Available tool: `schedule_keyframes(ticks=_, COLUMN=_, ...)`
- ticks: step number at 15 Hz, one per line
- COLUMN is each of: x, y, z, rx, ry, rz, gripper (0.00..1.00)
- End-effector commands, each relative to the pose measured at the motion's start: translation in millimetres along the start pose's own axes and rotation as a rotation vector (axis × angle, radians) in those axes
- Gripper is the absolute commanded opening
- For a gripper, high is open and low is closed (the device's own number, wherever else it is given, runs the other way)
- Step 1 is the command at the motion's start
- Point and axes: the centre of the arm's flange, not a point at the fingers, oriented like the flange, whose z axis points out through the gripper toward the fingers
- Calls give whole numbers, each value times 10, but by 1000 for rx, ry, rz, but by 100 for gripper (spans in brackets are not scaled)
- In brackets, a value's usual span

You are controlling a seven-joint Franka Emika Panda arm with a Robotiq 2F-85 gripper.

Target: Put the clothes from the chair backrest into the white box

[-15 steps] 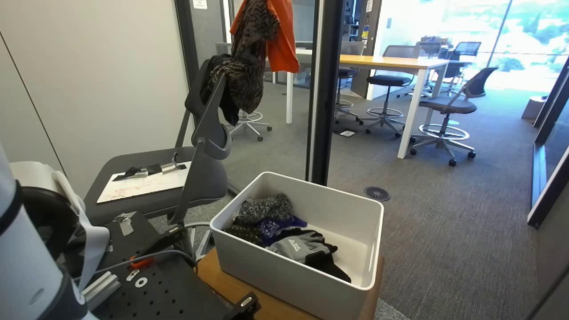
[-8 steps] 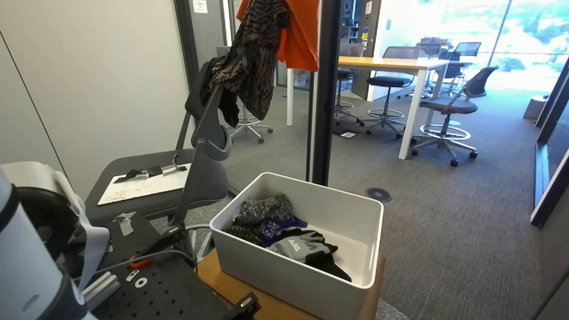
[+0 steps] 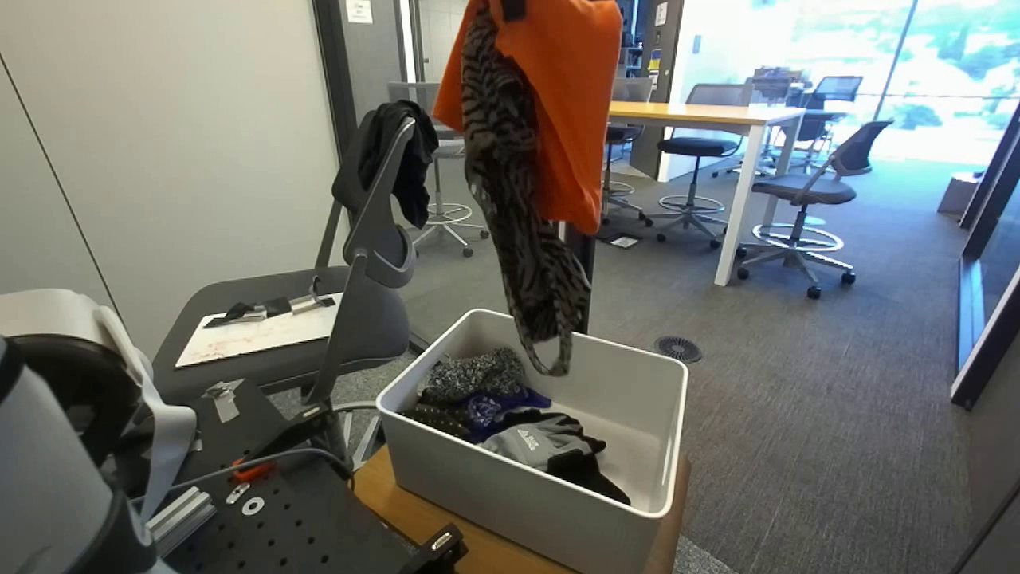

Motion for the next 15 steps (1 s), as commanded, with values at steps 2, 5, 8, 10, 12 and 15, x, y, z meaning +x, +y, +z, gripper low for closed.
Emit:
schedule_keyframes(ticks=2, x=-123, y=168, z=1153, rx=100, ry=-24, rz=3, gripper=11)
schedule_keyframes(ticks=5, x=-71, y=93, z=1790, rx=154, ry=-50, rz=1, gripper=11)
schedule_keyframes(ticks=8, x=2, y=89, z=2286, rx=159, ry=-69, rz=58, gripper=11)
schedule_keyframes(ticks=10, x=79, y=110, z=2529, rx=156, ry=-86, rz=90, gripper=11)
schedule_keyframes(ticks=12, x=134, y=154, z=2728, rx=144, ry=-104, rz=116, gripper=11)
schedule_keyframes(ticks=15, x=228, y=231, z=3024, rx=136, ry=-163, rz=136, gripper=11)
